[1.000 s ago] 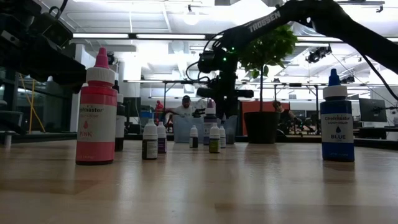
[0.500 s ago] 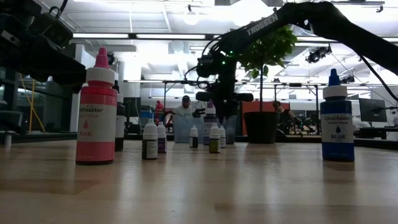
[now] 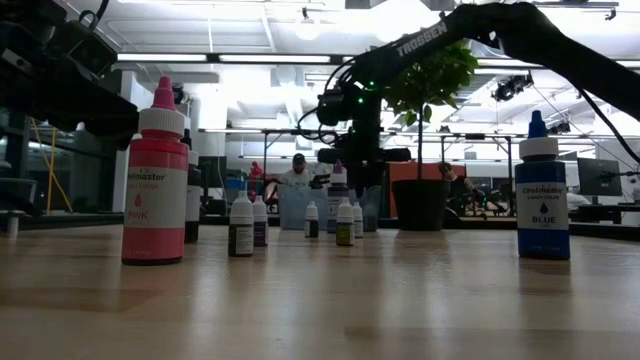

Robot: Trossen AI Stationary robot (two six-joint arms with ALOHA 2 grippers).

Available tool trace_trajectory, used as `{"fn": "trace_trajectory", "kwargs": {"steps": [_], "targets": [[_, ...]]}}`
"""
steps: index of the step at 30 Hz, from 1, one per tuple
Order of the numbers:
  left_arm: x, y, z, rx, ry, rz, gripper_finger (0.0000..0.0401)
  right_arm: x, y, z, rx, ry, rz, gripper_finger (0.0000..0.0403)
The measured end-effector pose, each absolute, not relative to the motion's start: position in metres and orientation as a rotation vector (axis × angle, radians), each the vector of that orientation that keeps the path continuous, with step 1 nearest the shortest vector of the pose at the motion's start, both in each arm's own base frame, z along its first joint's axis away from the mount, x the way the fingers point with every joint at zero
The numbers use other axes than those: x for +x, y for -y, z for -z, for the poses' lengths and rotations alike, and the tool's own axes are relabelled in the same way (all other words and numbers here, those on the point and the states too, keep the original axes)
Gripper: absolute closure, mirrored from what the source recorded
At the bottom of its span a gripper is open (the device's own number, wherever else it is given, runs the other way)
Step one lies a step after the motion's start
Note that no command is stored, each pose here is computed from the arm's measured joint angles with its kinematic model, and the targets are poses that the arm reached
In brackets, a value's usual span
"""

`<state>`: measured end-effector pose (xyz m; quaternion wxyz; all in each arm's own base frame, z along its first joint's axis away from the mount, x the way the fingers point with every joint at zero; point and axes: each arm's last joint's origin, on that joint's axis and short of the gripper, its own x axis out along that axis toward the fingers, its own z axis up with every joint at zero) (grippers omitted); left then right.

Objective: Pick & Place food coloring
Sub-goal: Put the small blue food coloring bottle into the black bin

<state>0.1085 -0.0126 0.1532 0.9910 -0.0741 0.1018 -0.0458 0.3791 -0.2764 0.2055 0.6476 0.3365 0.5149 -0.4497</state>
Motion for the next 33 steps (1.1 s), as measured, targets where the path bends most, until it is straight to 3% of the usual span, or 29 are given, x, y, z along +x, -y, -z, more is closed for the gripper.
{"fn": "trace_trajectory", "kwargs": {"steps": [33], "targets": [[0.1085,0.0126,-0.1531,-0.148,-0.205,0.091,0.0238,0.3753,0.2751,-0.2046,0.829,-1.207,0.993,0.0336]]}}
